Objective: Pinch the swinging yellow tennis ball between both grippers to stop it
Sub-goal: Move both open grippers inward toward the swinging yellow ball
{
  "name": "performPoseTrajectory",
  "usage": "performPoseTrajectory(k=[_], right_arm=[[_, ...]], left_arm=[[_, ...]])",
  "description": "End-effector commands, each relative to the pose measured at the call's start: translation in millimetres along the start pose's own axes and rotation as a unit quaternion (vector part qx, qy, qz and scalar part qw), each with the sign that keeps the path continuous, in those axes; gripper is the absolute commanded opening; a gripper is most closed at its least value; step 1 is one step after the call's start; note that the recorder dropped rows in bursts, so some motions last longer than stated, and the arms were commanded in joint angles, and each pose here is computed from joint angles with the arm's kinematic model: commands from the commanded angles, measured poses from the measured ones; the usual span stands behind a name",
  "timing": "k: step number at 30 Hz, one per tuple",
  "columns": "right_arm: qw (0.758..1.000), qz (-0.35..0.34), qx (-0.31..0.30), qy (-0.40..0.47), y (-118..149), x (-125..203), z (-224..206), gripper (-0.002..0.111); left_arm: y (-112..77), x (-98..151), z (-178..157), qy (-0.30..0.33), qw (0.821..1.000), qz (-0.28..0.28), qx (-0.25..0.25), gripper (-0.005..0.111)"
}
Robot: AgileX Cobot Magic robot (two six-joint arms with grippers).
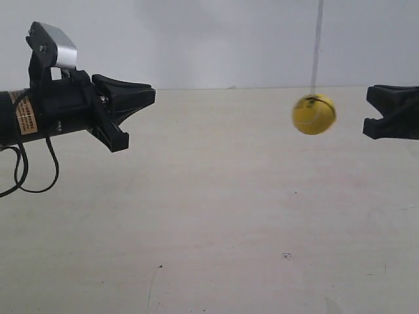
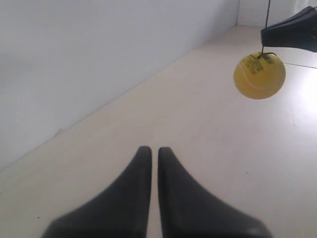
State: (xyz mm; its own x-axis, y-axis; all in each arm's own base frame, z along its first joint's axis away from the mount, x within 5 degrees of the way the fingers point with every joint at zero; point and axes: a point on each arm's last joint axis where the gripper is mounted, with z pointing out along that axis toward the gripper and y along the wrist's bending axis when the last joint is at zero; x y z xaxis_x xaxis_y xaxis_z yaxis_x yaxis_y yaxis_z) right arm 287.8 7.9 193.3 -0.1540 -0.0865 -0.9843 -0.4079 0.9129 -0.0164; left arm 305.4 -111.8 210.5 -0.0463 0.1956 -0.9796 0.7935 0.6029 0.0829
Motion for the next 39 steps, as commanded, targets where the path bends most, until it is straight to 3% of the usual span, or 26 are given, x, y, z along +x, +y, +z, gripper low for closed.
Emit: performPoseTrajectory(k=[1,18,28,39], right_arm=[[1.0,-0.015,-0.023,0.005,2,4,3,0.0],[0.995,-0.035,-0.097,-0.007,15,3,1,0.0],[0.987,-0.016,-0.158,-0.024,23,18,7,0.0],[0.981,-0.03,-0.19,-0.032,29,17,5,0.0]], left_arm=[[-1.2,-3,3,-0.006,1.0,0.007,0.003,0.005],[8.4,29,28,0.028,0.999,-0.015,0.038,0.005],[-28.0,25,56,0.036,0.992,0.018,0.122,0.005],[-30.3,22,58,0.027,0.991,0.037,0.128,0.005]])
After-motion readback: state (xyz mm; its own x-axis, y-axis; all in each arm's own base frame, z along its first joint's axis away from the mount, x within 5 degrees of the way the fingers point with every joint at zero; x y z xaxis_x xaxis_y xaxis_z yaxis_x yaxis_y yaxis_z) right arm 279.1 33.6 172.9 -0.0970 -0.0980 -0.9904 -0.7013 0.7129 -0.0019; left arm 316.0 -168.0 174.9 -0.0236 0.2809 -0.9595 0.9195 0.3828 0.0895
